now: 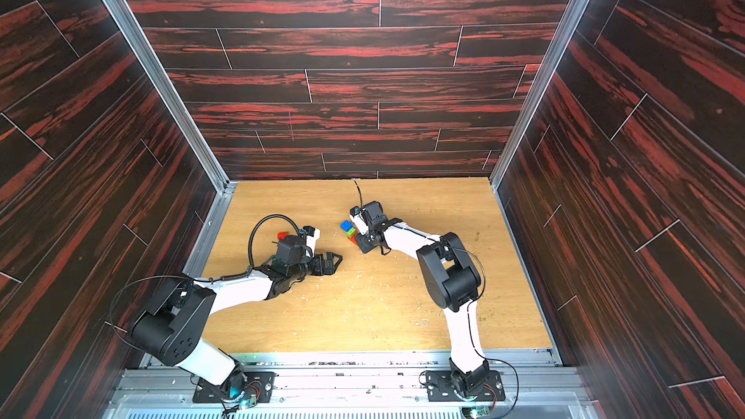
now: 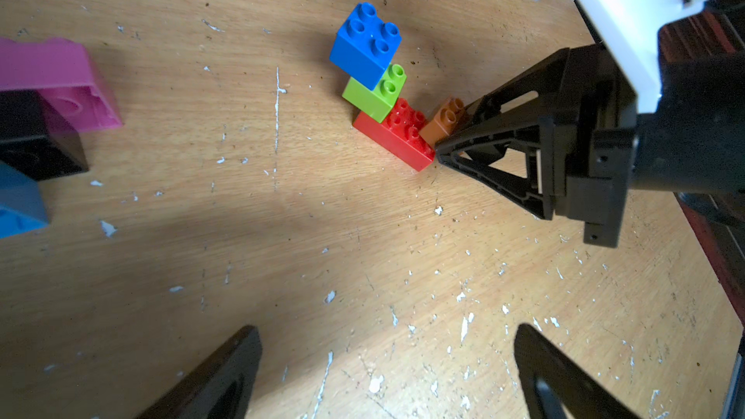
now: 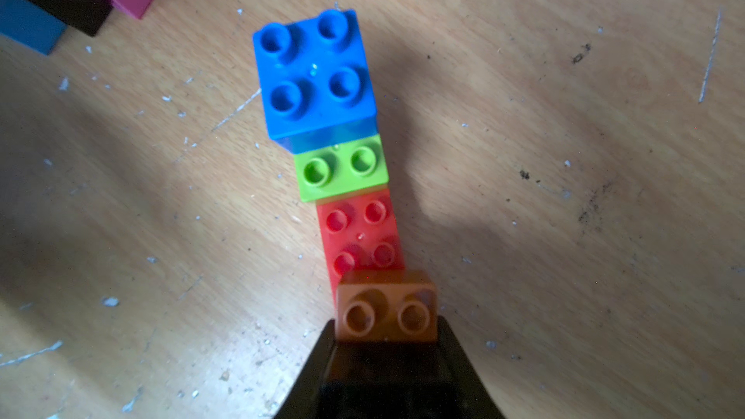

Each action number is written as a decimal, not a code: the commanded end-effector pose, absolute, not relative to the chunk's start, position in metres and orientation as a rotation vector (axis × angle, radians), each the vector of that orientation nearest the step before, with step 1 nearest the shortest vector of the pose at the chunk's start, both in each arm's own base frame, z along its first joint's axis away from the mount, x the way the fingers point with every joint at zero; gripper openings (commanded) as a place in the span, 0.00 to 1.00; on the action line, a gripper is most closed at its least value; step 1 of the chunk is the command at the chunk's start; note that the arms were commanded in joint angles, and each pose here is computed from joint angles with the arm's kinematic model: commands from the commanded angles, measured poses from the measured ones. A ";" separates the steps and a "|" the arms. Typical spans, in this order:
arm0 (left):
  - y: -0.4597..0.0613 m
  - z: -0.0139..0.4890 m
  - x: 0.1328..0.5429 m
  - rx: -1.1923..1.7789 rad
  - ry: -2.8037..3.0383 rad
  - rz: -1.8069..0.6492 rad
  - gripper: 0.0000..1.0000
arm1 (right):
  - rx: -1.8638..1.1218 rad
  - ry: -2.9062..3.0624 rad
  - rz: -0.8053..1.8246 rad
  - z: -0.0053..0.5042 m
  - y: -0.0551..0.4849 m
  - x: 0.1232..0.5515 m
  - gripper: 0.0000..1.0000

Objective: Assemble the letter v with lego
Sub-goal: Assemble the lego brick with the lego brick.

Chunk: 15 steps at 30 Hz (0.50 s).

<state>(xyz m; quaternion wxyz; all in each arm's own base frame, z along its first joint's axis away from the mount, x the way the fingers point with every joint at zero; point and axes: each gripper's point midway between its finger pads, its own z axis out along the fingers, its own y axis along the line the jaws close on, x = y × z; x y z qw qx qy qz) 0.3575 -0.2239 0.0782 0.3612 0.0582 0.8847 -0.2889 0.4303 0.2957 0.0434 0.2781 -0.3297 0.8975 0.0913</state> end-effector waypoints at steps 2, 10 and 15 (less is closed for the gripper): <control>-0.220 0.076 0.354 0.151 2.285 -0.736 1.00 | -0.969 2.540 0.226 0.015 0.279 0.400 0.30; -0.219 0.078 0.352 0.153 2.284 -0.738 1.00 | -0.989 2.571 0.227 0.003 0.276 0.393 0.29; -0.218 0.079 0.351 0.153 2.285 -0.733 1.00 | -0.976 2.589 0.233 0.001 0.276 0.392 0.29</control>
